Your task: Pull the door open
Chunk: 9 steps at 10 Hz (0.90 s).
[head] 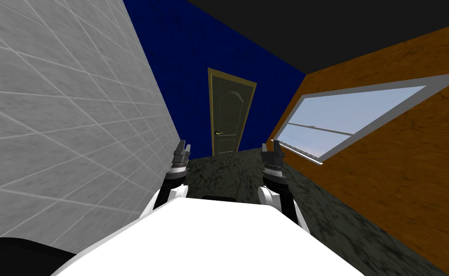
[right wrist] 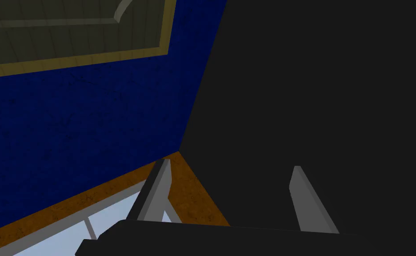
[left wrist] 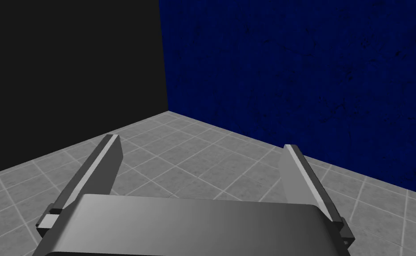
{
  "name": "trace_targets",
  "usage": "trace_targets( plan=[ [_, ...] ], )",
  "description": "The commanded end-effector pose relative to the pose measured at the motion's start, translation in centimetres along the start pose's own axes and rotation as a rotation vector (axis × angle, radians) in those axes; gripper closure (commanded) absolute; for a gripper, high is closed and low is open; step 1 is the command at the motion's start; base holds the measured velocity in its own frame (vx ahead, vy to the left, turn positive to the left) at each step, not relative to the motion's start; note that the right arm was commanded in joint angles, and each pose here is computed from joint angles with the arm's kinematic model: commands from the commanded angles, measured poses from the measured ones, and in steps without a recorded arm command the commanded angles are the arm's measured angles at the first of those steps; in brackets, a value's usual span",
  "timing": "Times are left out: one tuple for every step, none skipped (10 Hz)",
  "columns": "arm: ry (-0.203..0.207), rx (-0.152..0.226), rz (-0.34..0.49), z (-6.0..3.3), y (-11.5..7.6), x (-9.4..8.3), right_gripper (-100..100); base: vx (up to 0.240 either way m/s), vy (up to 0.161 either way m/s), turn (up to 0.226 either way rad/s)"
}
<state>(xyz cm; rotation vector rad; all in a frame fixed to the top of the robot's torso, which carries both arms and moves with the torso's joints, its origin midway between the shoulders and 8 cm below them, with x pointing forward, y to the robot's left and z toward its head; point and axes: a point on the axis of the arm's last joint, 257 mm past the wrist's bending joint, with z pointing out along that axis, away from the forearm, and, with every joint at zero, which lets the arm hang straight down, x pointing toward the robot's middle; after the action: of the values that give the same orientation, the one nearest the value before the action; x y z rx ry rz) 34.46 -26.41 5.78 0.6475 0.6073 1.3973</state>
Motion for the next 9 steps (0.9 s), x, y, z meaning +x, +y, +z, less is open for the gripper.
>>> trace_targets(
  plan=[
    [0.008,0.018,0.001,-0.15,-1.3,0.1,-100,0.051,0.025,0.079],
    [0.011,0.024,0.001,-0.20,-1.7,0.1,-100,0.085,0.038,0.037],
    [0.016,0.036,0.001,-0.31,-2.5,0.2,-100,0.095,0.047,0.034],
    [0.022,0.050,0.002,-0.46,-3.5,0.3,-100,0.127,0.049,0.062],
    [0.025,0.059,0.002,-0.55,-4.1,0.3,-100,0.107,0.035,0.054],
    [0.031,0.076,0.002,-0.74,-5.3,0.4,-100,0.116,0.038,0.069],
    [0.034,0.085,0.002,-0.85,-5.9,0.4,-100,0.112,0.035,0.059],
    [0.037,0.096,0.003,-0.98,-6.6,0.4,-100,0.084,0.032,0.042],
    [0.041,0.107,0.003,-1.11,-7.4,0.4,-100,0.084,0.041,0.053]
  ],
)
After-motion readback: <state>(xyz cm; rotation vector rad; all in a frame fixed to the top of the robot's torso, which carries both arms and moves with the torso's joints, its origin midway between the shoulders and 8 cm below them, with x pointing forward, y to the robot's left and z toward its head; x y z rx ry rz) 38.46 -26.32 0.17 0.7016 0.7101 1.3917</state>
